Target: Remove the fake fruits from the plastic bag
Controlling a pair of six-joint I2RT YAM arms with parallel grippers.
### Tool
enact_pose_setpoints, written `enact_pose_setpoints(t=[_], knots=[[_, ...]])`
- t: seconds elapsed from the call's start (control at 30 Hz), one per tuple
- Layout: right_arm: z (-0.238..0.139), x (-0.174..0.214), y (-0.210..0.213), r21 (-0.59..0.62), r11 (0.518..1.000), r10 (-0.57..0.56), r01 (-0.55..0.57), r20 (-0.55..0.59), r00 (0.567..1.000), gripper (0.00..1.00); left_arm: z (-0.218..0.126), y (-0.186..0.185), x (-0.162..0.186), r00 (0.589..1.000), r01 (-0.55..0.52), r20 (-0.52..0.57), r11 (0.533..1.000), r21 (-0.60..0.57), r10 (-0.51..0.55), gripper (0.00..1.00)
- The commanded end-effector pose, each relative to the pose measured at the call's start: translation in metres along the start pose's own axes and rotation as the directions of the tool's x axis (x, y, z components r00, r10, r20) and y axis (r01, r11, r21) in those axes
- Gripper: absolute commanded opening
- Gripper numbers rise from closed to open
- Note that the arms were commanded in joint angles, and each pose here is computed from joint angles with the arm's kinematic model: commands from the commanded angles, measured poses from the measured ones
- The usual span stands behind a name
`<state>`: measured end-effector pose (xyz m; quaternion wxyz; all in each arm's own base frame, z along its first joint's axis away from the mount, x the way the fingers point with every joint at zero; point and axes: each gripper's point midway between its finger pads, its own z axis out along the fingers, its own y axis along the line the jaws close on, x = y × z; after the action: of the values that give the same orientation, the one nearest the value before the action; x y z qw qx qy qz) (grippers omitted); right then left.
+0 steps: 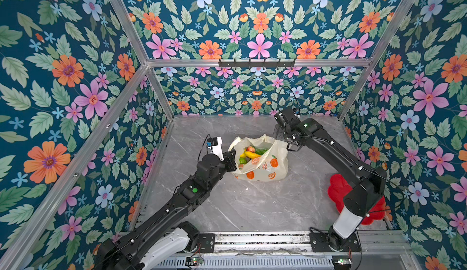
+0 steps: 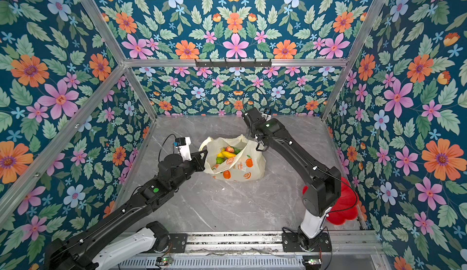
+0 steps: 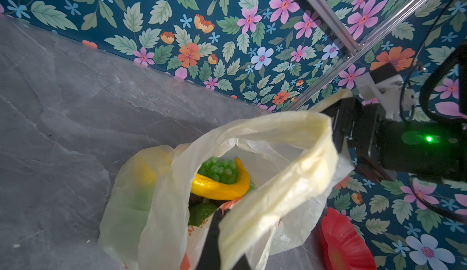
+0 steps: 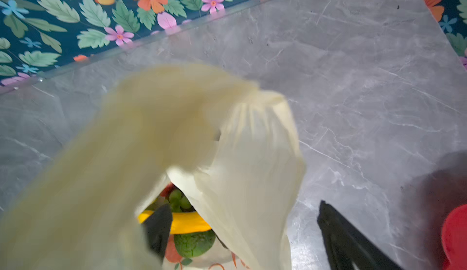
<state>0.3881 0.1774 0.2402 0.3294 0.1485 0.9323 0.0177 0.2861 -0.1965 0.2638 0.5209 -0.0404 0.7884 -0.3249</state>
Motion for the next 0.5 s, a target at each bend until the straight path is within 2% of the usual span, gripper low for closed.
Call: enact_pose_setpoints(t=[0.0, 0.17, 0.3, 0.47], knots=[[-0.001, 0.015, -0.004, -0.046, 0.999, 0.021, -0.023, -0.039, 0.999, 0.74, -0.004, 0.015, -0.003, 1.000, 0.002, 0.032, 0.997, -0.075, 0.000, 0.00], [-0.016, 0.028, -0.010, -0.165, 0.984, 0.055, -0.062, -0.048, 0.997, 0.40, -0.004, 0.031, -0.004, 0.999, 0.007, 0.044, 0.987, -0.162, 0.000, 0.00], [-0.023, 0.025, -0.001, -0.308, 0.942, 0.111, -0.131, -0.083, 0.990, 0.14, 0.008, 0.031, -0.027, 0.998, 0.001, 0.060, 0.978, -0.209, 0.012, 0.00], [-0.036, -0.016, 0.022, -0.400, 0.911, 0.104, -0.104, -0.021, 0.994, 0.00, 0.038, 0.018, -0.101, 0.992, -0.024, 0.115, 0.968, -0.248, 0.054, 0.00]])
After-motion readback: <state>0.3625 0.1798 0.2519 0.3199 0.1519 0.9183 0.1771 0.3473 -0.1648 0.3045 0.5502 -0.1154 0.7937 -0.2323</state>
